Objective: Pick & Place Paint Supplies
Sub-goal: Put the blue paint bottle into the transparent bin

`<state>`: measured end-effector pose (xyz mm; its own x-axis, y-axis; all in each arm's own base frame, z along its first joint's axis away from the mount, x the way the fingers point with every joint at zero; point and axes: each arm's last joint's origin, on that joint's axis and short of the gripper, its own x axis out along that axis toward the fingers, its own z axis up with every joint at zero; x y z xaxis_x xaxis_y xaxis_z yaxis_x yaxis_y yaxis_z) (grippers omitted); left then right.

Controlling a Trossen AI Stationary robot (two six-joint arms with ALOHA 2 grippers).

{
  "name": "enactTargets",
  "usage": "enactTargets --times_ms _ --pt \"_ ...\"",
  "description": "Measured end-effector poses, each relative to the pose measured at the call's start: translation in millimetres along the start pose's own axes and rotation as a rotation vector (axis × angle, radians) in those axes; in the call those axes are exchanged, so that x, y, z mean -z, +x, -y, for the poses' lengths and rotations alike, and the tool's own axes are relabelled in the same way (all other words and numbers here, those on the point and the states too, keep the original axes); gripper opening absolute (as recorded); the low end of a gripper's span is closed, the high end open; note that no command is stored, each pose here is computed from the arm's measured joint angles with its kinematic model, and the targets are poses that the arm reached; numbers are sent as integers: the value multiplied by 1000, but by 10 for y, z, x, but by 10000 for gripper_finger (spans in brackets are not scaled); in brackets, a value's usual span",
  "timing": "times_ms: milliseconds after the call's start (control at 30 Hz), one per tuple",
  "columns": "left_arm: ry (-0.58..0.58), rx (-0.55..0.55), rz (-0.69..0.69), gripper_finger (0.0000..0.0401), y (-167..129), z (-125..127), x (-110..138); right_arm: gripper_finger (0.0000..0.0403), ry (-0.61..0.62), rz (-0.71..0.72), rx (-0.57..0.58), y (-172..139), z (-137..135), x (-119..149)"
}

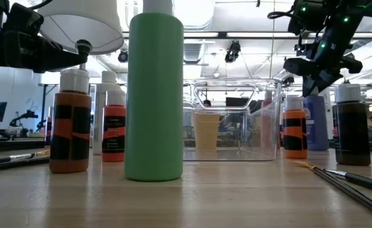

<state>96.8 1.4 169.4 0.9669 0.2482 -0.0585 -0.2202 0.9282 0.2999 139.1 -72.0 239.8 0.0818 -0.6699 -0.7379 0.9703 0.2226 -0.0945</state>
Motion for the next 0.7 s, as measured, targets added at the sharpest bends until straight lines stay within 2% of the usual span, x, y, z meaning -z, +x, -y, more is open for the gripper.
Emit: enactTargets --times_ms 433,700 --pt "0 0 0 23 0 0 0 120 -46 69 -160 -394 58 -293" --pt "0 0 0 23 0 0 0 117 -92 129 -275 -741 38 -463"
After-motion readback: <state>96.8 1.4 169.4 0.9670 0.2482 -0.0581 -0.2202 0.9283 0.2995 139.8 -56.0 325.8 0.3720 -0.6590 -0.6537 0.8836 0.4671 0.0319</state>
